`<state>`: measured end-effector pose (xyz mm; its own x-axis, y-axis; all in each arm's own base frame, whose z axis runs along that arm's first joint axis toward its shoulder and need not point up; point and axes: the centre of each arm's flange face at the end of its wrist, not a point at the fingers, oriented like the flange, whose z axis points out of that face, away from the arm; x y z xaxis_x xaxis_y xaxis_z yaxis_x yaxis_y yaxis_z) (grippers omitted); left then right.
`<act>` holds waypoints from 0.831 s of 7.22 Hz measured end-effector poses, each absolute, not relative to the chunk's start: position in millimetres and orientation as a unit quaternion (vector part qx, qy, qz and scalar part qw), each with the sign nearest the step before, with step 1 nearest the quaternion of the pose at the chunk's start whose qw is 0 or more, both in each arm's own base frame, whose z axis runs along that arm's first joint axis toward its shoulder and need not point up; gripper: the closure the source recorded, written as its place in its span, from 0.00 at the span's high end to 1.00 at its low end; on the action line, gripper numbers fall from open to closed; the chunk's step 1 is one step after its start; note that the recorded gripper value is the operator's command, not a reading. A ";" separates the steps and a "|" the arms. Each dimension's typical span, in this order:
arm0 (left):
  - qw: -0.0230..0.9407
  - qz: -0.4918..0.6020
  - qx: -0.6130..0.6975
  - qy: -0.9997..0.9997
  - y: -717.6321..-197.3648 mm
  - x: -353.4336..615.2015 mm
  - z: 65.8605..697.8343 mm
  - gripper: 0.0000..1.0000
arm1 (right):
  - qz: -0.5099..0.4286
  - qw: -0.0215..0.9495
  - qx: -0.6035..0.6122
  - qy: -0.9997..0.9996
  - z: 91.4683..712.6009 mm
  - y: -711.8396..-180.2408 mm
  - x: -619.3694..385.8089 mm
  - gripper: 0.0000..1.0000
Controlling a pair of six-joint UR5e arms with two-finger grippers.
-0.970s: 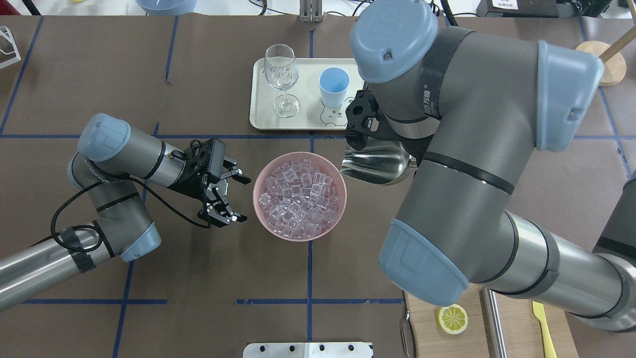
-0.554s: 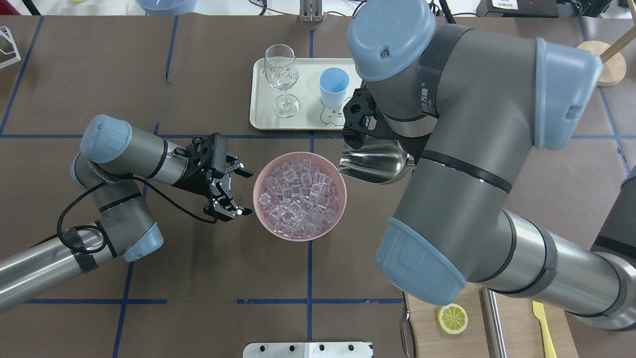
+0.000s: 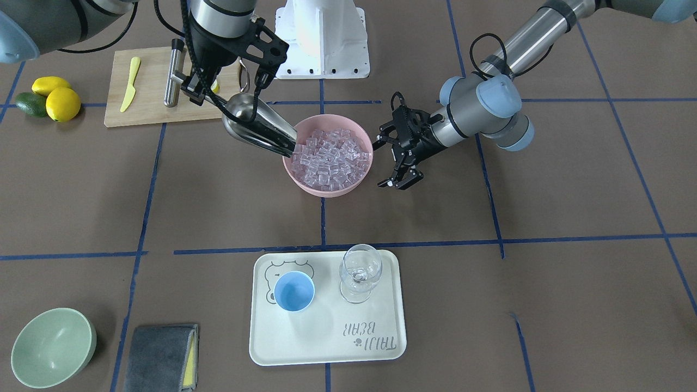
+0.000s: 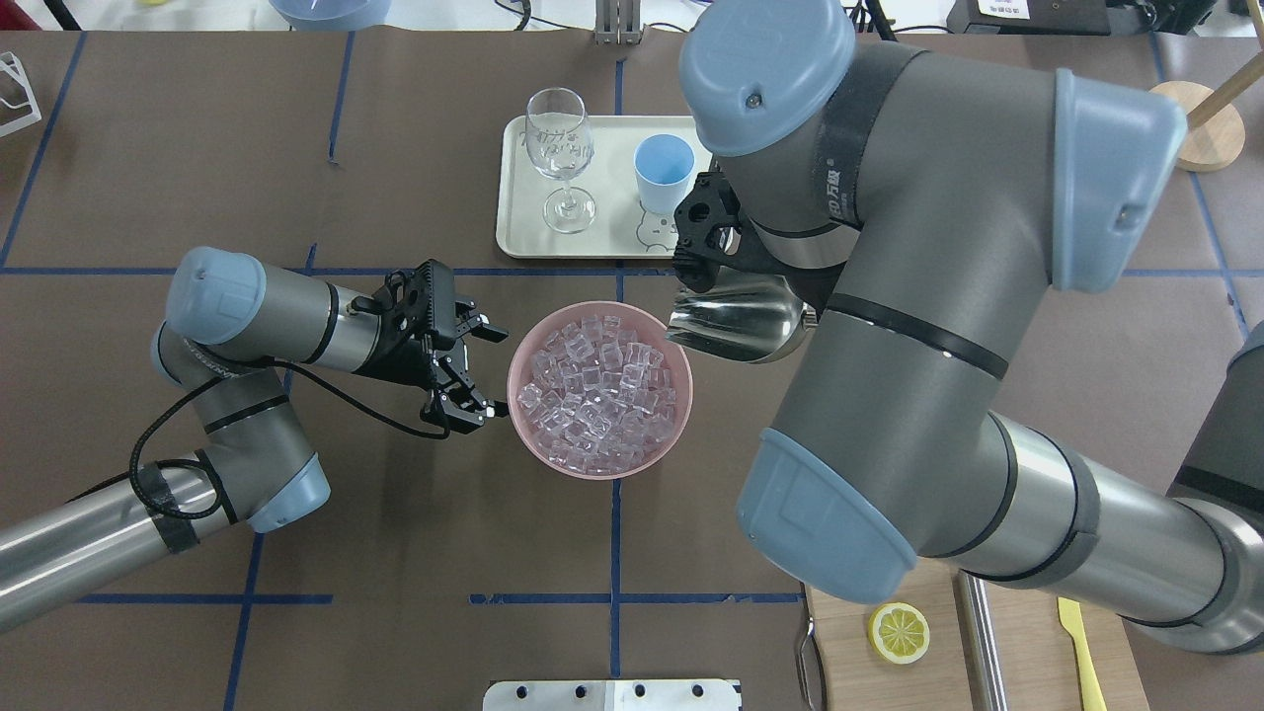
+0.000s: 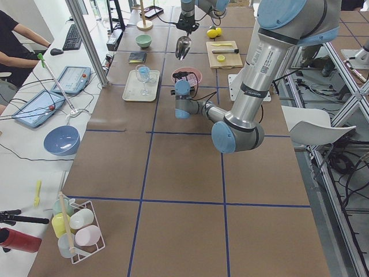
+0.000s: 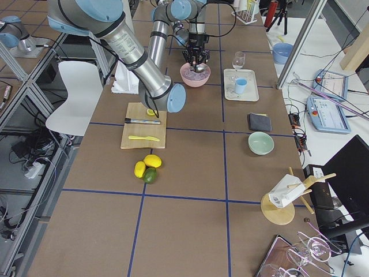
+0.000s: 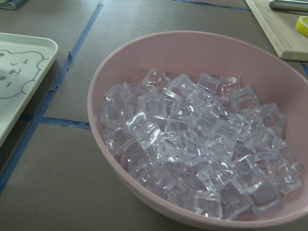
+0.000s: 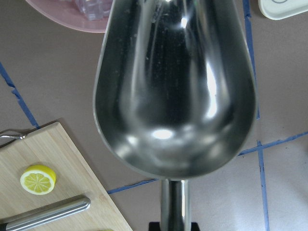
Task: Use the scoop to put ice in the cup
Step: 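Carry the scoop toward the pink bowl while the left gripper reaches its rim, then swing the right arm over and lower the scoop into the ice bowl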
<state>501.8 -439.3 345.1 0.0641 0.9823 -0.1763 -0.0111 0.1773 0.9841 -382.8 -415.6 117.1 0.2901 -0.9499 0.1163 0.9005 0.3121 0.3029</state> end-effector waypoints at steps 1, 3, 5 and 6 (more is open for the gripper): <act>0.563 0.442 0.462 0.524 -436.9 502.7 347.3 1.00 | -0.580 0.798 0.090 -0.139 116.3 -415.2 -383.1 0.00; 0.559 0.448 0.458 0.527 -428.3 507.8 348.7 1.00 | -0.580 0.797 0.090 -0.140 115.8 -414.6 -384.2 0.00; 0.552 0.454 0.454 0.533 -416.5 516.8 346.2 1.00 | -0.580 0.798 0.086 -0.138 116.0 -417.4 -388.9 0.00; 0.550 0.455 0.453 0.534 -413.9 518.7 345.5 1.00 | -0.580 0.799 0.081 -0.136 111.8 -422.5 -396.4 0.00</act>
<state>518.7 -413.9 345.5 0.0164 0.9844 -0.1751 -0.0166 0.1753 0.9844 -396.4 -422.5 111.8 0.2891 -0.9492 0.1242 0.9052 0.3132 0.2871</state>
